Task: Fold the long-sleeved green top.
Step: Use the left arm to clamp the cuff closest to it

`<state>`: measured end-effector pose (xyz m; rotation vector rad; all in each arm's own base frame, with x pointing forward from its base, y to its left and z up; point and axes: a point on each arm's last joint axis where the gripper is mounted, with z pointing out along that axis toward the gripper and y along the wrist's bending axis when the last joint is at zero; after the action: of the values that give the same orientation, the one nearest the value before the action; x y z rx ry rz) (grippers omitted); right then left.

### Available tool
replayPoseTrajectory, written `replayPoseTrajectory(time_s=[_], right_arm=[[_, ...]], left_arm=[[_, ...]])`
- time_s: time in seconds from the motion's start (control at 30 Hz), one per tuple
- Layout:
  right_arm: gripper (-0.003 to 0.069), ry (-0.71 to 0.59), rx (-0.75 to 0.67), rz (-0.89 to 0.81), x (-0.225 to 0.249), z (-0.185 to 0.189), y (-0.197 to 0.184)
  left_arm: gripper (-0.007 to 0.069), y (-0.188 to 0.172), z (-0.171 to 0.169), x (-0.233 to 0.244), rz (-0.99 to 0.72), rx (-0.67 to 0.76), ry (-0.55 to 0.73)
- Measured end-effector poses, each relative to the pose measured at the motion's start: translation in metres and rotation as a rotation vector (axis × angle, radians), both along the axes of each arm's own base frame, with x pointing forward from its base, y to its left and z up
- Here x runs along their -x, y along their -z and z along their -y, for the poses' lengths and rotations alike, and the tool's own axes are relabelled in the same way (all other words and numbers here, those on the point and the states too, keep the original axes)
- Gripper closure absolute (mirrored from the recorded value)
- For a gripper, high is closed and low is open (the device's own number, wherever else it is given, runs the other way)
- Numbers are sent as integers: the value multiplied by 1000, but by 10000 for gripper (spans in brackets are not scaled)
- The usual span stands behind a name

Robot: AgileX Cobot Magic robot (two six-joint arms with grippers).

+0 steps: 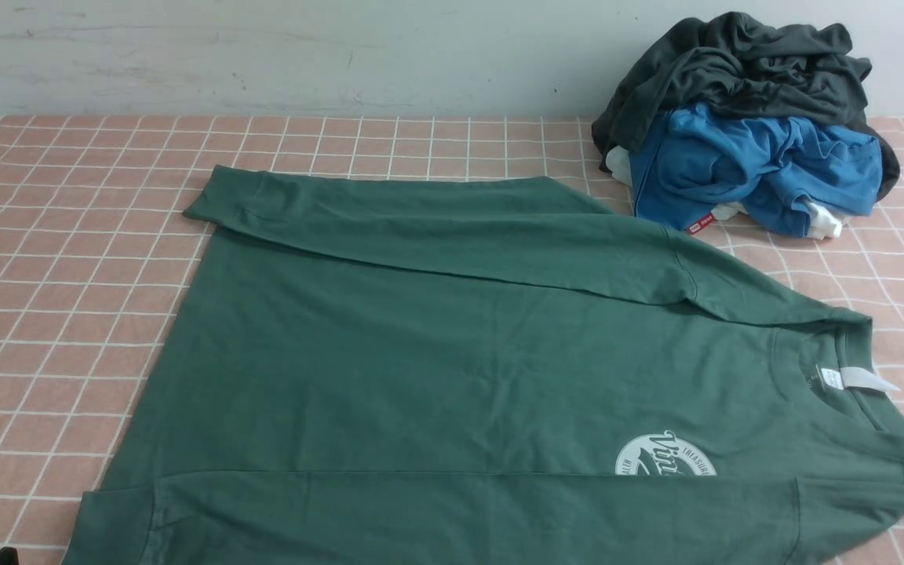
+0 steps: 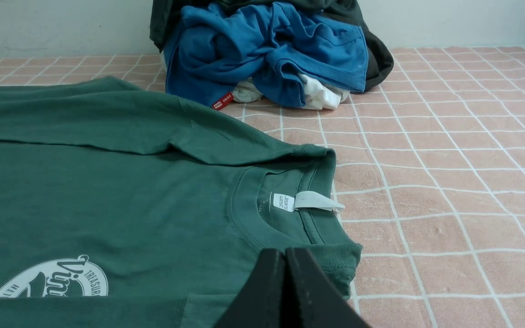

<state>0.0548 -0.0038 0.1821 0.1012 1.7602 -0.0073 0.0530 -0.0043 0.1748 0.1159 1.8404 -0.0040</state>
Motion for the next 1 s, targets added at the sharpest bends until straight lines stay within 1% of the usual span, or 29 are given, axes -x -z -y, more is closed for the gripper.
replayPoseTrajectory(time_s=[0.1,0.2,0.33,0.4,0.43,0.5,0.57,0.6,0.63,0.67,0.7,0.73,0.77,0.8,0.83,0.87,0.9,0.93,0.97,1.0], right_arm=[[673,-1,-4,19,0,0,-1],[673,-4,-11,113,-2,-1,-9],[673,-12,0,360,-1,-1,-31],[673,-14,-7,442,1,-1,-39],[673,-22,-38,567,4,-2,-49],[673,-32,-74,656,8,-2,-57],[673,-54,-133,775,13,-2,-66],[673,-56,-138,783,13,-2,-67],[673,-71,-164,825,15,-3,-70],[673,-84,-175,842,16,-4,-71],[673,-85,-179,843,16,-4,-71],[673,-98,-173,830,16,-5,-74],[673,-102,-160,811,16,-6,-80],[673,-103,-142,803,18,-6,-91],[673,-97,-113,754,16,-7,-102],[673,-95,-108,747,15,-7,-105],[673,-82,-78,702,14,-6,-125],[673,-65,-58,640,10,-5,-137],[673,-45,-42,568,4,-4,-147],[673,-18,-28,459,-7,-1,-152]], left_arm=[[555,0,0,0,10,2,-1],[555,-4,0,-2,63,7,-5],[555,-23,-2,-4,272,16,-19],[555,-30,-2,-3,355,20,-25],[555,-38,-3,-2,446,24,-31],[555,-47,-3,-1,539,29,-38],[555,-59,-5,4,685,69,-50],[555,-59,-5,4,685,70,-50],[555,-68,-6,8,796,126,-57],[555,-75,-8,12,854,182,-58],[555,-76,-8,12,861,190,-57],[557,-91,-8,15,875,239,-48],[557,-105,-7,16,866,251,-41],[563,-122,-6,16,835,251,-33],[572,-139,-5,13,781,234,-27],[574,-142,-5,13,771,233,-27],[587,-167,-4,10,720,205,-20],[599,-179,-3,0,632,181,-21],[605,-190,-2,-6,583,159,-22],[613,-195,-1,-20,503,141,-26]])
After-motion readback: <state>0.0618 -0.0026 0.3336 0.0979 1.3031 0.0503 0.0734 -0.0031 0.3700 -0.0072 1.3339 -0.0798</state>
